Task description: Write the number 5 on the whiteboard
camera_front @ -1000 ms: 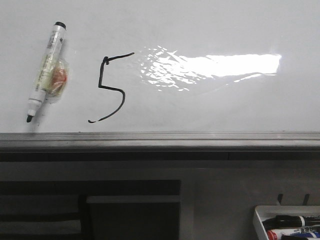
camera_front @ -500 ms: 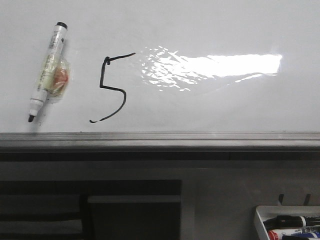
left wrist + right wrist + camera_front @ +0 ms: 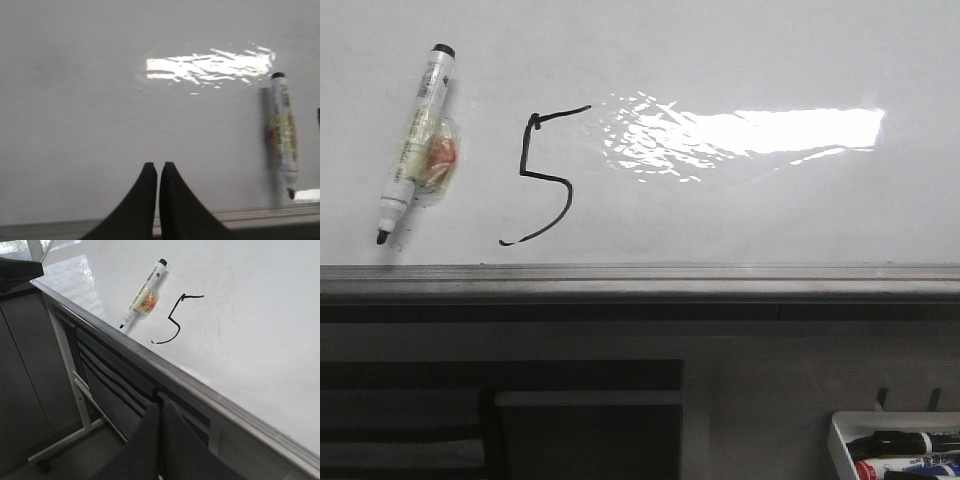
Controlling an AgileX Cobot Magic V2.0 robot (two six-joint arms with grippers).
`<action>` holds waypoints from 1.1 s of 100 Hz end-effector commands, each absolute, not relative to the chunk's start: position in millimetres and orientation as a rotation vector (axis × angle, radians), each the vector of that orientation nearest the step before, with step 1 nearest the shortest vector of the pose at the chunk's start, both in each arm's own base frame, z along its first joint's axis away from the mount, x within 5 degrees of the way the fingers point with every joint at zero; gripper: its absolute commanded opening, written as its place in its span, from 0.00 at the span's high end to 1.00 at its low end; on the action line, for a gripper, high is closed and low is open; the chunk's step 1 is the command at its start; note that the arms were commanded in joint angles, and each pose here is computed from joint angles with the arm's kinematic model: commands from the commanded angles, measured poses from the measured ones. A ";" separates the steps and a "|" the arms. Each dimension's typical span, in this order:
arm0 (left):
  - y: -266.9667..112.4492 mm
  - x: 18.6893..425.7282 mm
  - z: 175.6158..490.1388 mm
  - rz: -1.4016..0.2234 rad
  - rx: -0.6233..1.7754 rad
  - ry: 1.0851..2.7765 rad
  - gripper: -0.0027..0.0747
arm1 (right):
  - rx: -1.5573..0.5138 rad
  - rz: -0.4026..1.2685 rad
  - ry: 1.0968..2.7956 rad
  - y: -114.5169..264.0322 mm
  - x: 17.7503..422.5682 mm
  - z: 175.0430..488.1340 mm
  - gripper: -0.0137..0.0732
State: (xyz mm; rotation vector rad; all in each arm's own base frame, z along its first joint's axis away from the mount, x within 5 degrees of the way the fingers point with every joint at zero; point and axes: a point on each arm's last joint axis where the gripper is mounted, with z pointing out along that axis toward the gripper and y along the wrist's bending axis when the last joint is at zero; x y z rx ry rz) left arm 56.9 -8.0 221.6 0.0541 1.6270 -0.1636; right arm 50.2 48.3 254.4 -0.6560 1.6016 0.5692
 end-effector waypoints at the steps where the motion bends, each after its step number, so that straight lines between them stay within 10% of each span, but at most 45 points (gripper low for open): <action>1: -4.7 55.1 224.4 -0.136 -0.004 1.547 0.99 | -0.637 0.572 1.511 48.7 50.7 268.9 0.91; 110: -0.7 53.5 183.5 -0.072 -0.068 1.738 0.99 | -0.637 0.572 1.511 48.7 50.7 268.9 0.91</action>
